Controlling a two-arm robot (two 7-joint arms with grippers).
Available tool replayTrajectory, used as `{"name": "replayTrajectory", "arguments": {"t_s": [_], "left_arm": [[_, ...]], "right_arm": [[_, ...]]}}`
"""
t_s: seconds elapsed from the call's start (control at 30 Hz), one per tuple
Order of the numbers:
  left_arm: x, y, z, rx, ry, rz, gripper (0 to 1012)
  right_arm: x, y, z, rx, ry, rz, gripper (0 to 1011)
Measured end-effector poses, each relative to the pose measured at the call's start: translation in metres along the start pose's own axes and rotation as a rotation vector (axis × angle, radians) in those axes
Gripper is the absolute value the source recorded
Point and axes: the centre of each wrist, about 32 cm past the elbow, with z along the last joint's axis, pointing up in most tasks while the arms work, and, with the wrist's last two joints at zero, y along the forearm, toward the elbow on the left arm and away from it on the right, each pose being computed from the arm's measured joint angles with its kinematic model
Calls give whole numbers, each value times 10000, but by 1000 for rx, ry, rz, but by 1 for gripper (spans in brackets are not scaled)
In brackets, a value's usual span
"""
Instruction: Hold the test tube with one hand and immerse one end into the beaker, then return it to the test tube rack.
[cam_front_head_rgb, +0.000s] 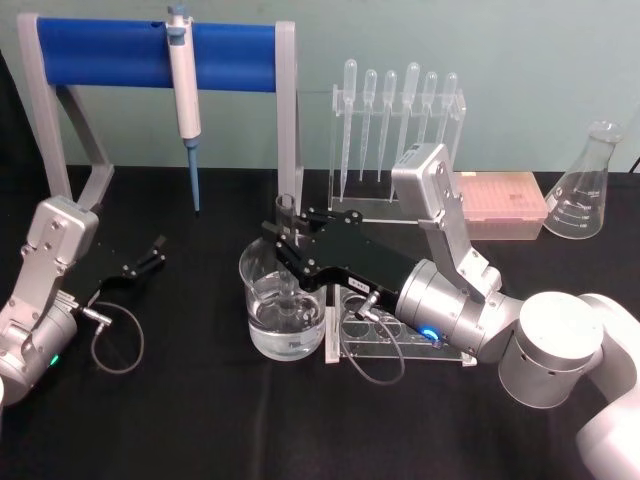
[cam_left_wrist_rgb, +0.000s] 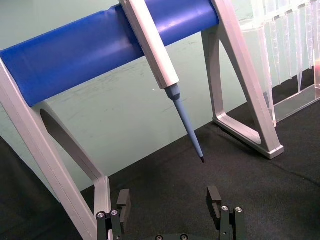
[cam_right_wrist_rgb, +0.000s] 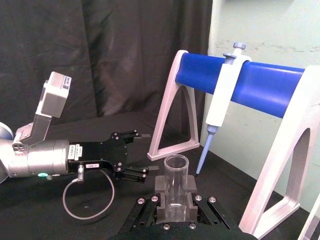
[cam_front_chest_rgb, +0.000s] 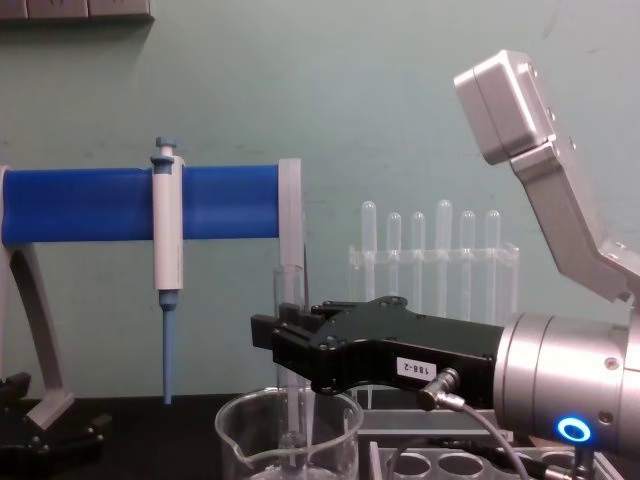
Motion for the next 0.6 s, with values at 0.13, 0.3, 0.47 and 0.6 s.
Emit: {"name": "replayTrajectory", "arguments": {"t_s": [0.13,0.3,0.47,0.6], "left_arm": [[0,0,0,0,0,0,1000],[0,0,0,0,0,0,1000],[0,0,0,0,0,0,1000],[0,0,0,0,0,0,1000]], "right_arm": [[0,0,0,0,0,0,226],[0,0,0,0,0,0,226],[0,0,0,0,0,0,226],[0,0,0,0,0,0,226]]}}
